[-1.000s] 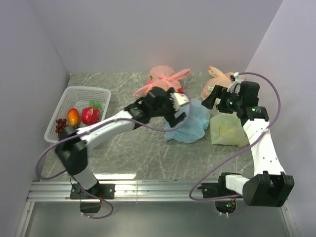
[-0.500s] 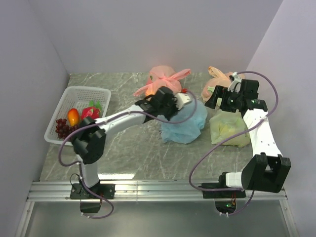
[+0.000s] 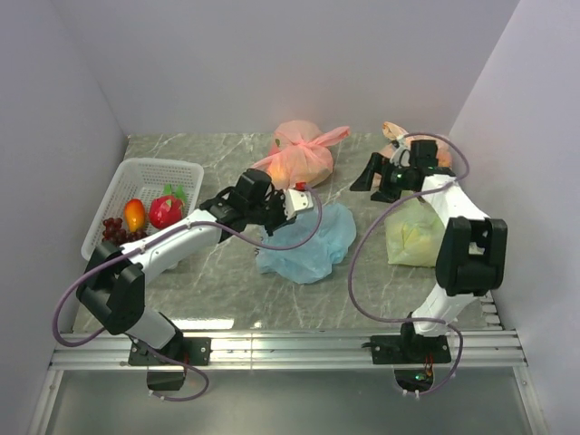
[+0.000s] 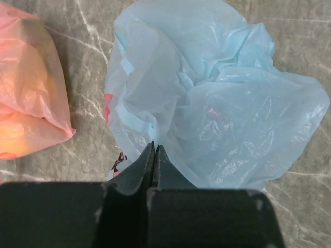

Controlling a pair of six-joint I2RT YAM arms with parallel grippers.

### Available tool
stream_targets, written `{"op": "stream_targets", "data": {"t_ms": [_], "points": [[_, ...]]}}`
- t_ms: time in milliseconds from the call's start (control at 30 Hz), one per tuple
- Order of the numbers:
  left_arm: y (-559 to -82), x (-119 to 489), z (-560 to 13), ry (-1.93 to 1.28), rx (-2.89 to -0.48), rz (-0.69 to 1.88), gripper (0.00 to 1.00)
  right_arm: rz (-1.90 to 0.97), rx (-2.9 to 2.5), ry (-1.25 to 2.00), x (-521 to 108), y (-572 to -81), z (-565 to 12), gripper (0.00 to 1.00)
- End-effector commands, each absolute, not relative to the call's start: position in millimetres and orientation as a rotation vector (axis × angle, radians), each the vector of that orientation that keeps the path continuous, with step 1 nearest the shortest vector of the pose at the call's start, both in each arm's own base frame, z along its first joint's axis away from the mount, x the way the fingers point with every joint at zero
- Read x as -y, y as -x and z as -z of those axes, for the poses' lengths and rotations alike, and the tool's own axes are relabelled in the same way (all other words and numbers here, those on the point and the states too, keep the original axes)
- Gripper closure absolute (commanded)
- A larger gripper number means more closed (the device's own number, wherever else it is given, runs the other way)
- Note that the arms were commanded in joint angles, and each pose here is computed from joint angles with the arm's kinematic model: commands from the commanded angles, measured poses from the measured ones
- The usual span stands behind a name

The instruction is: Place the fake fruits into the plastic bag and tie a complex knot

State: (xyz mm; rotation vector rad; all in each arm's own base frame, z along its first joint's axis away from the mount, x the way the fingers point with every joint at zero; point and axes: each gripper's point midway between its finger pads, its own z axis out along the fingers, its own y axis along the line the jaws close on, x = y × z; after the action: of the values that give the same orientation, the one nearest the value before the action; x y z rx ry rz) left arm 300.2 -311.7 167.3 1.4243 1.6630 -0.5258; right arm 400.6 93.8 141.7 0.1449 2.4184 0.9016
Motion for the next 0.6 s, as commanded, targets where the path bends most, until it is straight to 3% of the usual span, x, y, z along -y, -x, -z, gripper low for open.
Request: {"op": "stream_targets", "data": {"t_ms": [0, 233, 300, 400, 433, 500, 567], "points": [[-303, 316, -180, -1.43, -1.57, 0.549, 1.0, -0.982, -2.42, -0.125, -119, -410, -137, 0.0], [-306, 305, -181, -1.398, -1.584, 0.522, 1.0, -1.032, -2.553, -0.181, -142, -399, -88, 0.0], [-307, 303, -180, -1.393, -1.592, 0.521, 1.0, -1.109, -2.567, -0.197, -148, -396, -81, 0.05], [-310, 298, -182, -1.374, -1.608, 0.512, 1.0, -1.265, -2.546, -0.198, -162, -392, -91, 0.44], [-312, 295, -187, -1.359, -1.61, 0.51, 1.0, -1.281, -2.521, -0.171, -162, -396, -99, 0.7], [-322, 283, -196, -1.289, -1.648, 0.51, 1.0, -1.296, -2.479, -0.142, -153, -397, -122, 1.0], [-336, 258, -215, -1.161, -1.708, 0.527, 1.0, -1.26, -2.38, -0.123, -132, -406, -159, 1.0]]}}
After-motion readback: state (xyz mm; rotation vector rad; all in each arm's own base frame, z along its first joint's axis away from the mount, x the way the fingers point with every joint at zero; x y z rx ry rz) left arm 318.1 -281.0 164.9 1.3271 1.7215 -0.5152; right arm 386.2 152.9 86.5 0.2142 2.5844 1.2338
